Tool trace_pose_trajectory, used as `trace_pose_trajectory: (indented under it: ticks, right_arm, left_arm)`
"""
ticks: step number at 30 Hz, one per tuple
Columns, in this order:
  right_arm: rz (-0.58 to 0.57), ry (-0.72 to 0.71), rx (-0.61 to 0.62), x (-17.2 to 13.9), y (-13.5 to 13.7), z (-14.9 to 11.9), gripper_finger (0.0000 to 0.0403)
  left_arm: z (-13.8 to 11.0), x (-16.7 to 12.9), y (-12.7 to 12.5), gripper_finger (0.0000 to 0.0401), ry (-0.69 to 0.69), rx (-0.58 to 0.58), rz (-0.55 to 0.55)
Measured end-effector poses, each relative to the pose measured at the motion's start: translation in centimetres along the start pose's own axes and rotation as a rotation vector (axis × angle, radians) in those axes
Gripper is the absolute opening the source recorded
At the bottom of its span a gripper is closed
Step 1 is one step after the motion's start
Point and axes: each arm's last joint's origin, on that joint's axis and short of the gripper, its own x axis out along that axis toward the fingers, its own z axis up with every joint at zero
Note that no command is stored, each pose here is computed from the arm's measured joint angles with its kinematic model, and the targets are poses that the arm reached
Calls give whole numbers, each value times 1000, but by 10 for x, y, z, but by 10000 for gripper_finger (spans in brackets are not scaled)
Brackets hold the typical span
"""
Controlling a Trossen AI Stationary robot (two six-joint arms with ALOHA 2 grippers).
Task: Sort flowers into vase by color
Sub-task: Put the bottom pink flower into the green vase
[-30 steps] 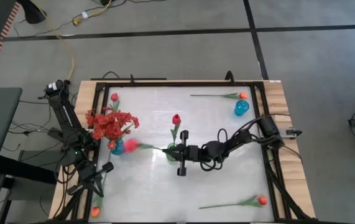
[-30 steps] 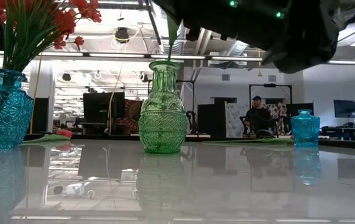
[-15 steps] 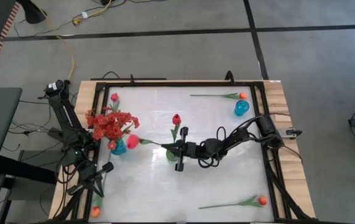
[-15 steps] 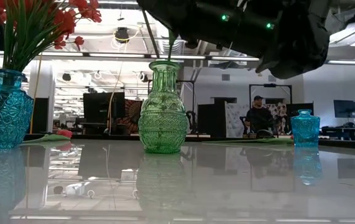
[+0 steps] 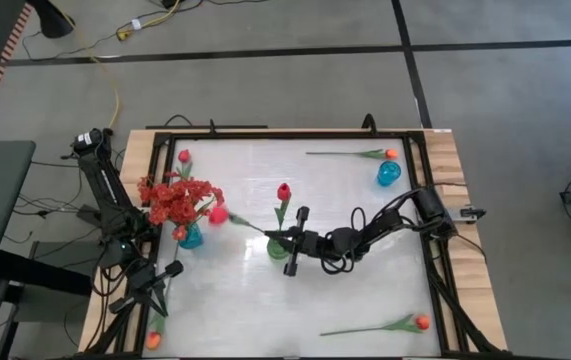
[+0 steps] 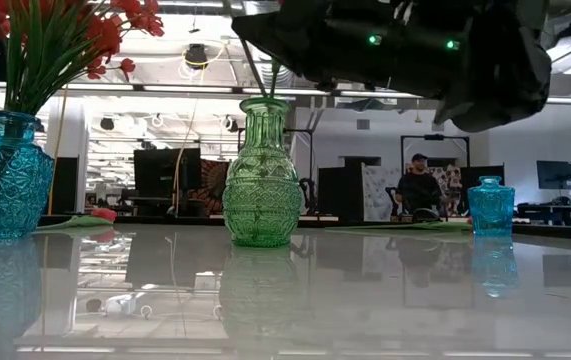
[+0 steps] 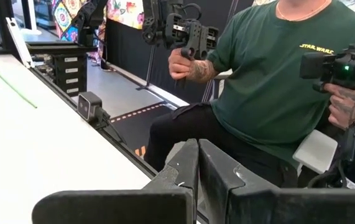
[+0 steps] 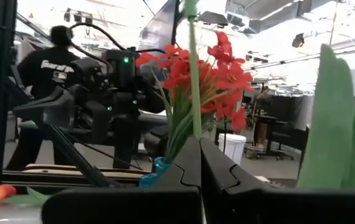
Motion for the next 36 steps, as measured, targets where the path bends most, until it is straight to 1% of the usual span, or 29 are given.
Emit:
trace_pose_trajectory:
  ticks: [11,15,17,19,26,32,36]
  right_arm:
    - [-6,1,14,0,0,0,18]
    - [-14,3,14,0,0,0,32]
    - [-37,10,15,0,0,0,37]
    - [-52,15,15,-1,0,0,37]
    - [-38,13,12,-3,5,2,40]
    - [-17,11,-49,-7,12,4,45]
    - [-29,17,-52,-8,15,5,44]
  left_arm:
    - [0,0,0,0,-1,0,2]
    - [0,0,0,0,-1,0,2]
    - [0,0,0,0,-1,-1,2]
    - [0,0,0,0,-1,-2,2]
    - [0,0,0,0,0,-19,2]
    - [0,0,0,0,3,-21,3]
    - [0,0,0,0,3,-27,3]
